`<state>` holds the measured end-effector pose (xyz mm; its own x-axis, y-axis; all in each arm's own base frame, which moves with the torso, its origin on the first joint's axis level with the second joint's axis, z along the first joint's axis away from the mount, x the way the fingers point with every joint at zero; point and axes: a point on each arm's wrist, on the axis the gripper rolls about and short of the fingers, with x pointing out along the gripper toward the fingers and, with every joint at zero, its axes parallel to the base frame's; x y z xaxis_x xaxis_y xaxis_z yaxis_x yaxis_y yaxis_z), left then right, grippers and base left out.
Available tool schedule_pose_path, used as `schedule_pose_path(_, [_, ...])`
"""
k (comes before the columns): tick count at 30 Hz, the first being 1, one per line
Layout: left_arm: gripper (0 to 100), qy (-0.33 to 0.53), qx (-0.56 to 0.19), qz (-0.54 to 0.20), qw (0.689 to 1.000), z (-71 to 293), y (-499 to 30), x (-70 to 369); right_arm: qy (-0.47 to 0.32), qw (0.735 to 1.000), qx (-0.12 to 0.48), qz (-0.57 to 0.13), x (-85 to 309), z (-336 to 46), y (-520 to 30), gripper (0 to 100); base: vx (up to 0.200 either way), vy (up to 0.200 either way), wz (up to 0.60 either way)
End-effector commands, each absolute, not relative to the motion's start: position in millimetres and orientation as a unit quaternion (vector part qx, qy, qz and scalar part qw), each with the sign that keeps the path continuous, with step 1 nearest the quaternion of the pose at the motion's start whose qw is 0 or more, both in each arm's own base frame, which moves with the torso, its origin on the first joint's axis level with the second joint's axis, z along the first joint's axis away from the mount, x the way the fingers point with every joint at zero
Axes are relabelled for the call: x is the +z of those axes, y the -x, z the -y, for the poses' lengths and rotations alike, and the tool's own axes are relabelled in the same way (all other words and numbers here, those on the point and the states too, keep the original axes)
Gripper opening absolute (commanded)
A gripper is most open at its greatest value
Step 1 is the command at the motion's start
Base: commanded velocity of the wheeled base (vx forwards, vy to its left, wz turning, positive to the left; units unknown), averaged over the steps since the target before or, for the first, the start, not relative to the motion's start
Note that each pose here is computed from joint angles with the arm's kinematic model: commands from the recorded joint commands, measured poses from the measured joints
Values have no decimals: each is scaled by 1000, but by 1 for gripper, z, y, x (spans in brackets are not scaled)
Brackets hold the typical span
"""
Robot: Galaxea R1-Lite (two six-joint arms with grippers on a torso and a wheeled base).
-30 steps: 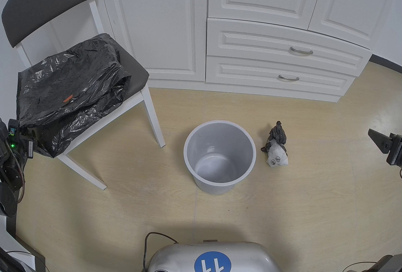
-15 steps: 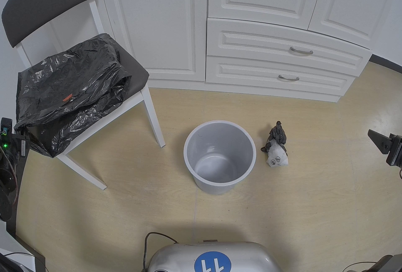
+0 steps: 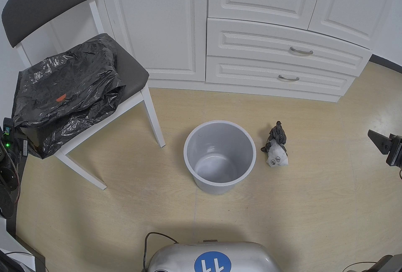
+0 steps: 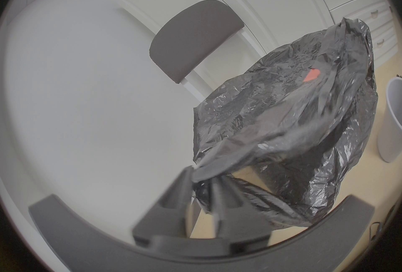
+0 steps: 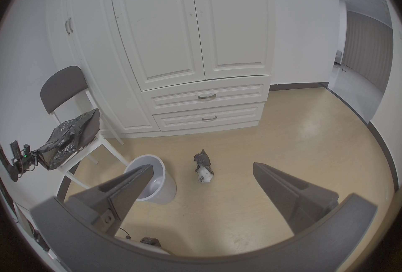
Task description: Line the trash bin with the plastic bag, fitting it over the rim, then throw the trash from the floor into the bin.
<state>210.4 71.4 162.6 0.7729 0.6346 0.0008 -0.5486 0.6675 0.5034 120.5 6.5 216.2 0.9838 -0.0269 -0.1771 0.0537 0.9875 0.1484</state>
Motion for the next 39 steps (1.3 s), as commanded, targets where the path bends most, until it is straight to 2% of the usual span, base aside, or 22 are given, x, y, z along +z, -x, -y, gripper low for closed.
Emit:
schedule_pose_path(1, [0, -248, 327, -88, 908, -71, -208, 163, -76, 993, -20, -88, 216, -7, -120, 100, 0, 0, 0])
schedule_pose_path(15, [0, -244, 315, -55, 916, -62, -207, 173, -75, 993, -11, -89, 216, -9, -120, 100, 0, 0, 0])
schedule_pose_path(21, [0, -213, 242, 7, 947, -52, -210, 182, -70, 995, 5, -76, 215, -13, -115, 100, 0, 0, 0])
schedule_pose_path(27, [0, -124, 186, 67, 972, -29, -226, 201, -39, 996, 13, -83, 212, -14, -114, 100, 0, 0, 0])
schedule_pose_path(36, [0, -4, 105, 100, 989, 2, -234, 228, -27, 993, 63, -99, 208, -27, -117, 100, 0, 0, 0])
schedule_pose_path(39, [0, 30, 66, 102, 992, 17, -228, 232, -21, 992, 45, -119, 202, -29, -125, 100, 0, 0, 0])
